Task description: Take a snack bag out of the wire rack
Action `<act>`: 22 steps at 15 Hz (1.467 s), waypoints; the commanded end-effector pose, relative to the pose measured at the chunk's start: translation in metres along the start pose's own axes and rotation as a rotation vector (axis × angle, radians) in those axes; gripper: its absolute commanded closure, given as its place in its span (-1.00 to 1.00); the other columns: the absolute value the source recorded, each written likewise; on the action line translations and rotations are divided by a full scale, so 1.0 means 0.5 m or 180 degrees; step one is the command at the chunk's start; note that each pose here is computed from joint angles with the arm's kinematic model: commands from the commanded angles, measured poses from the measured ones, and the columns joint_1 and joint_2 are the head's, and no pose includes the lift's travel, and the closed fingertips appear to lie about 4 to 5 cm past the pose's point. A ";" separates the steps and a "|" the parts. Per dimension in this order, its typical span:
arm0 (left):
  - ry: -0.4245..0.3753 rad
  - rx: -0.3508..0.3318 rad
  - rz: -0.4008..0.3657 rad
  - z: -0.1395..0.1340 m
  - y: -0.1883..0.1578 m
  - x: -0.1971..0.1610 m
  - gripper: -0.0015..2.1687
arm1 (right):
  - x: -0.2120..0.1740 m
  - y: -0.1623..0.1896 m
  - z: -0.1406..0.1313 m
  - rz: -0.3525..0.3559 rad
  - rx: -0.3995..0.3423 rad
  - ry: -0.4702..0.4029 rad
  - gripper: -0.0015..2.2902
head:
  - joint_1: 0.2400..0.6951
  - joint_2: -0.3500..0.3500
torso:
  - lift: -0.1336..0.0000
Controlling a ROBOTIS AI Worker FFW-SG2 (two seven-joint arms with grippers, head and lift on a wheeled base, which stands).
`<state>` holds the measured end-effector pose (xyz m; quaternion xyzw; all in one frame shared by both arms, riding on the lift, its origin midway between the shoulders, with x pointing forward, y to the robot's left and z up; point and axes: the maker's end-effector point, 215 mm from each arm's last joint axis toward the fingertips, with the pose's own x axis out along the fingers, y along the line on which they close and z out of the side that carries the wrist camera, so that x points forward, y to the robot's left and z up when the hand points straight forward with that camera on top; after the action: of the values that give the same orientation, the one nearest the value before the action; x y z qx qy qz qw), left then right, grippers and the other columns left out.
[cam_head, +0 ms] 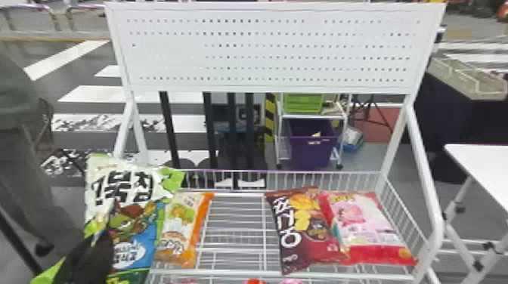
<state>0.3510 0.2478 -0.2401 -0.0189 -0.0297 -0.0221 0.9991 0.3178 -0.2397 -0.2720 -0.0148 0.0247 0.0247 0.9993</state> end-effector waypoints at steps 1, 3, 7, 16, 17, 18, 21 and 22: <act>0.0000 0.0000 0.0000 0.000 0.000 0.000 0.98 | 0.000 0.000 -0.001 0.0000 0.0000 0.0002 -0.93 | 0.14 0.00 | 1.00; 0.0000 0.0000 0.0000 0.000 0.000 0.000 0.98 | 0.001 0.000 0.001 0.0000 0.0000 -0.0003 -0.93 | 0.14 0.00 | 1.00; -0.0005 0.0000 -0.0001 0.002 0.000 0.000 0.98 | 0.002 0.000 0.003 -0.0001 -0.0001 -0.0018 -0.93 | 0.14 0.00 | 1.00; 0.0011 -0.0029 -0.0043 -0.004 -0.019 -0.005 0.98 | 0.248 0.100 -0.153 0.0321 0.0141 0.0283 -0.93 | 0.14 0.00 | 1.00; 0.0011 -0.0024 -0.0043 -0.004 -0.020 -0.005 0.98 | 0.290 0.118 -0.149 0.0373 0.0175 0.0264 -0.92 | 0.14 0.00 | 1.00; 0.0016 -0.0024 -0.0043 -0.005 -0.020 -0.005 0.98 | 0.322 0.124 -0.174 0.0356 0.0127 0.0405 -0.92 | 0.14 0.00 | 1.00; 0.0010 -0.0025 -0.0043 -0.003 -0.019 -0.006 0.98 | 0.429 0.168 -0.239 0.0476 0.0038 0.0853 -0.92 | 0.14 0.00 | 1.00; 0.0006 -0.0029 -0.0046 -0.002 -0.021 -0.005 0.98 | 0.461 0.183 -0.255 0.0520 0.0051 0.0965 -0.92 | 0.14 0.00 | 1.00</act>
<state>0.3476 0.2378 -0.2415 -0.0229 -0.0279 -0.0294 0.9989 0.5157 -0.1527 -0.4012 -0.0076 0.1507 0.0925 0.9842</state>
